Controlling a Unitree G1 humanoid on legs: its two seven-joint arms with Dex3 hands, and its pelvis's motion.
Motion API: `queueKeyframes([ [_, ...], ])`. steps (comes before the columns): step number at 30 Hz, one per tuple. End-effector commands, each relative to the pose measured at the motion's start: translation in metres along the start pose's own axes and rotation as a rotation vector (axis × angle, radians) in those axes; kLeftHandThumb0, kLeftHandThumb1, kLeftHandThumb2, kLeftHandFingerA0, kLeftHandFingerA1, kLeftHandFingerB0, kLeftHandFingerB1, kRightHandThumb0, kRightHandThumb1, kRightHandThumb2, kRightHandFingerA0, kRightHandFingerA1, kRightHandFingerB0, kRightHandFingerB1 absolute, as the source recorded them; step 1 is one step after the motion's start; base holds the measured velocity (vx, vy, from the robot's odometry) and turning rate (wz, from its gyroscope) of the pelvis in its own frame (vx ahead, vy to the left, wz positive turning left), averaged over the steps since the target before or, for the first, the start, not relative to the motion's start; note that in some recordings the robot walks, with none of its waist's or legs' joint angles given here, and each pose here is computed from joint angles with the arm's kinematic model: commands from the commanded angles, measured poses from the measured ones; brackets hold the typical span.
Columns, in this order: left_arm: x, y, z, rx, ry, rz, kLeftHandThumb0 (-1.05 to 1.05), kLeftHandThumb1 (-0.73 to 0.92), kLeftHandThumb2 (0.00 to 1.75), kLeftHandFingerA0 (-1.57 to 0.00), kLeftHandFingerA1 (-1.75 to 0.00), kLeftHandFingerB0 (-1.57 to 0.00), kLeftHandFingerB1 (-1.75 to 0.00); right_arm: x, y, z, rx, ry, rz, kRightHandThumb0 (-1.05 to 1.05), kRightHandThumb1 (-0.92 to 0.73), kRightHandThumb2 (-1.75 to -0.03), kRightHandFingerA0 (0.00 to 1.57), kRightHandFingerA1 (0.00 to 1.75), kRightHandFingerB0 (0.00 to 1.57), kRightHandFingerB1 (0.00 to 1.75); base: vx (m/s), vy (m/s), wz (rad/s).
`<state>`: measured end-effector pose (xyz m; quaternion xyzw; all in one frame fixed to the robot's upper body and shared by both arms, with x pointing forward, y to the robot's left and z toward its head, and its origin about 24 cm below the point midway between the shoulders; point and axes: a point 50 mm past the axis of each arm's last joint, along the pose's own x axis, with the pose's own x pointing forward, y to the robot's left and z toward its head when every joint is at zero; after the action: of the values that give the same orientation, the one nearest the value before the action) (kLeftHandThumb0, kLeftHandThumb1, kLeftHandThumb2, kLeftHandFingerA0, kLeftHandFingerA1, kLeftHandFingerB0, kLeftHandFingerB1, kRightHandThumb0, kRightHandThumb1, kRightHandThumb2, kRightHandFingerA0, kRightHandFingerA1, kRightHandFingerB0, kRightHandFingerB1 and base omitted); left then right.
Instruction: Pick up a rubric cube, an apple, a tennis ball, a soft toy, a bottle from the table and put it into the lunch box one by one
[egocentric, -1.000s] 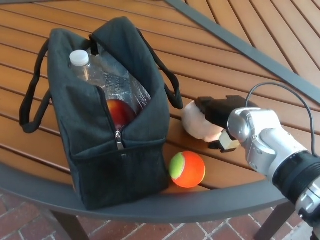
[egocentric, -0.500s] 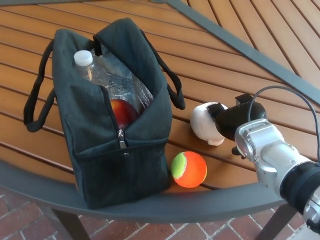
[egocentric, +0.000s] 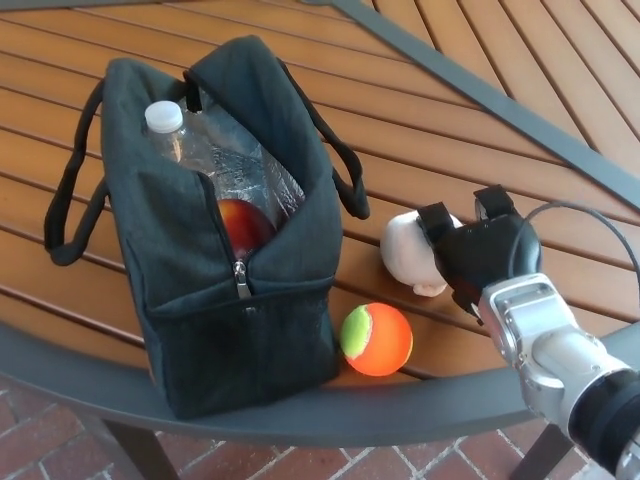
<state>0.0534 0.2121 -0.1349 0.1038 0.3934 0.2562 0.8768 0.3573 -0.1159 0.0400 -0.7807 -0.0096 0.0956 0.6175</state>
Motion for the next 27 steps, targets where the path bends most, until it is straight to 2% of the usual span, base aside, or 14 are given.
queueKeyframes([
  [1, -0.005, 0.007, 0.000, 0.005, -0.078, -0.025, 0.11, 0.49, 1.13, -1.12, -1.20, -0.98, -1.05, -0.018, 0.031, 0.001, 0.102, -0.021, -0.117, -0.42, -0.76, -0.70, 0.95, 1.67, 0.70, 0.71, 0.00, 0.000, 0.00],
  [2, -0.005, 0.008, 0.000, 0.004, -0.091, -0.031, 0.11, 0.49, 1.13, -1.12, -1.20, -0.98, -1.05, -0.019, 0.032, 0.003, 0.126, -0.031, -0.129, -0.42, -0.76, -0.70, 0.95, 1.67, 0.70, 0.71, 0.00, 0.000, 0.00],
  [3, -0.005, 0.008, 0.000, 0.013, -0.094, -0.028, 0.05, 0.50, 1.10, -1.13, -1.19, -0.98, -1.04, -0.020, 0.033, 0.005, 0.125, -0.049, -0.146, -0.41, -0.83, -0.64, 0.97, 1.66, 0.74, 0.87, 0.00, 0.000, 0.00],
  [4, -0.006, 0.007, 0.000, 0.024, -0.094, -0.023, 0.05, 0.50, 1.10, -1.13, -1.19, -0.98, -1.04, -0.021, 0.034, 0.006, 0.121, -0.069, -0.167, -0.41, -0.83, -0.64, 0.97, 1.66, 0.74, 0.87, 0.00, 0.000, 0.00],
  [5, -0.005, 0.007, 0.000, 0.017, -0.088, -0.022, 0.07, 0.52, 1.08, -1.13, -1.18, -0.99, -1.04, -0.022, 0.035, 0.007, 0.112, -0.083, -0.189, -0.41, -0.72, -0.66, 0.99, 1.69, 0.79, 0.91, 0.00, 0.000, 0.00],
  [8, -0.005, 0.007, -0.001, 0.003, -0.079, -0.020, 0.07, 0.52, 1.08, -1.13, -1.18, -0.99, -1.04, -0.024, 0.037, 0.008, 0.102, -0.098, -0.222, -0.41, -0.72, -0.66, 0.99, 1.69, 0.79, 0.91, 0.00, 0.000, 0.00],
  [9, -0.005, 0.007, 0.000, 0.002, -0.076, -0.016, 0.05, 0.54, 1.03, -1.08, -1.18, -0.96, -1.02, -0.026, 0.039, 0.006, 0.121, -0.113, -0.237, -0.35, -0.58, -0.62, 0.94, 1.69, 0.85, 0.76, 0.00, 0.000, 0.00],
  [12, -0.004, 0.007, 0.002, 0.003, -0.071, -0.009, 0.05, 0.54, 1.03, -1.08, -1.18, -0.96, -1.02, -0.030, 0.042, 0.004, 0.151, -0.134, -0.265, -0.35, -0.58, -0.62, 0.94, 1.69, 0.85, 0.76, 0.00, 0.000, 0.00],
  [13, -0.004, 0.007, 0.001, -0.002, -0.072, -0.010, 0.06, 0.54, 1.03, -1.13, -1.19, -0.97, -1.04, -0.033, 0.044, 0.002, 0.179, -0.135, -0.276, -0.36, -0.46, -0.94, 1.26, 1.37, 0.80, 0.87, 0.00, 0.000, 0.00],
  [16, -0.005, 0.007, 0.000, -0.004, -0.073, -0.010, 0.06, 0.54, 1.03, -1.13, -1.19, -0.97, -1.04, -0.034, 0.045, 0.000, 0.193, -0.138, -0.285, -0.36, -0.46, -0.94, 1.26, 1.37, 0.80, 0.87, 0.00, 0.000, 0.00],
  [17, -0.004, 0.008, 0.000, 0.003, -0.073, -0.010, 0.05, 0.55, 1.01, -1.09, -1.15, -0.94, -1.00, -0.036, 0.047, -0.001, 0.201, -0.142, -0.289, -0.30, -0.59, -0.63, 0.90, 1.69, 0.86, 0.80, 0.00, 0.000, 0.00],
  [22, -0.004, 0.008, 0.001, -0.005, -0.081, 0.001, 0.07, 0.52, 1.03, -1.11, -1.17, -0.97, -1.02, -0.042, 0.050, -0.006, 0.225, -0.159, -0.308, -0.30, -0.59, -0.61, 0.92, 1.71, 0.86, 0.85, 0.00, 0.000, 0.00],
  [23, -0.003, 0.008, 0.002, -0.010, -0.075, -0.001, 0.06, 0.54, 1.06, -1.11, -1.19, -0.95, -1.03, -0.044, 0.051, -0.007, 0.263, -0.147, -0.323, -0.25, -0.57, -0.84, 0.81, 1.67, 0.74, 1.35, 0.00, 0.000, 0.00],
  [27, -0.002, 0.009, 0.003, -0.008, -0.074, 0.001, 0.05, 0.55, 1.02, -1.11, -1.19, -0.96, -1.03, -0.051, 0.052, -0.011, 0.356, -0.083, -0.396, -0.21, -0.52, -0.90, 0.80, 1.73, 0.73, 1.38, 0.00, 0.000, 0.00],
])
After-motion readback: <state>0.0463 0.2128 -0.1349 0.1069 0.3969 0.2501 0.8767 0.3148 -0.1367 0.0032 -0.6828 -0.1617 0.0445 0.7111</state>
